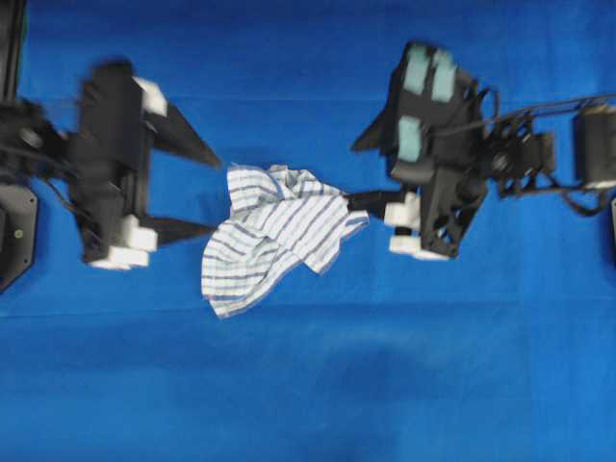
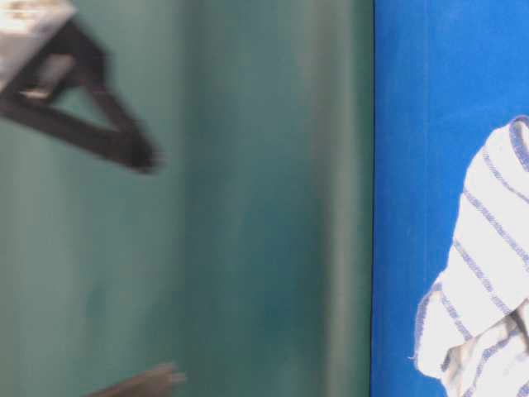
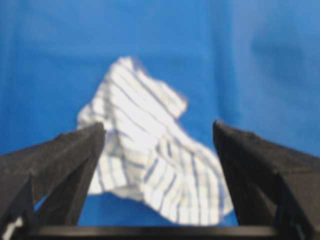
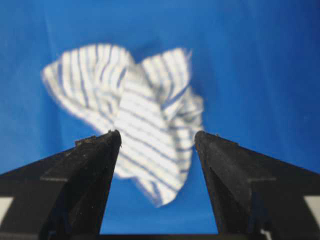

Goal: Lift the towel with both arms.

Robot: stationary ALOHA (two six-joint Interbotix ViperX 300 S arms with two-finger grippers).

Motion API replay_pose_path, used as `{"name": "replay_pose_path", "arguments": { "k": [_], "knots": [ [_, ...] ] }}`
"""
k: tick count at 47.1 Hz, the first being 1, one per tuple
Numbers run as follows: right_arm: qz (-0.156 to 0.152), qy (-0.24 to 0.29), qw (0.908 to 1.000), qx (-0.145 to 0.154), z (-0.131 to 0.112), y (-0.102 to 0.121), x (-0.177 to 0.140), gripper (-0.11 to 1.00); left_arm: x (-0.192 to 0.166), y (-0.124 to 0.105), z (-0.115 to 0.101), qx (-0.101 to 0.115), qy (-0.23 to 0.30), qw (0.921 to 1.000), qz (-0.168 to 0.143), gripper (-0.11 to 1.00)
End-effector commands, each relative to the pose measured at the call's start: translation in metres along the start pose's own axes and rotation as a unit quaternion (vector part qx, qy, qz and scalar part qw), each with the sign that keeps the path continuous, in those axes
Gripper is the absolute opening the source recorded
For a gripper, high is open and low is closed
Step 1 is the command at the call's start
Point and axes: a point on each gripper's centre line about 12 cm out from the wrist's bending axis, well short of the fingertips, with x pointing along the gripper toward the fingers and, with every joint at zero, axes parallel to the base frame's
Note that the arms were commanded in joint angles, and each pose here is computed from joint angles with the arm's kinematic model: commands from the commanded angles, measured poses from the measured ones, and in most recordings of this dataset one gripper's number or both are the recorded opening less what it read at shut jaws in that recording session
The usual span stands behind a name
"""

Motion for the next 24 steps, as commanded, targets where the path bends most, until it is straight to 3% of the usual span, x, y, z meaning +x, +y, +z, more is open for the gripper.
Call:
{"name": "replay_pose_path", "arguments": {
  "k": [1,24],
  "knots": [
    [0.01,-0.008,0.9999,0.001,-0.009,0.002,0.01,0.64,0.01,-0.001,-0.011,-0.003,-0.002,1.0,-0.001,0.84],
    [0.035,0.051,0.9979,-0.016,-0.075,0.017,0.101,0.64,0.07,-0.015,-0.092,0.008,0.066,0.9977,-0.017,0.84]
  ]
}}
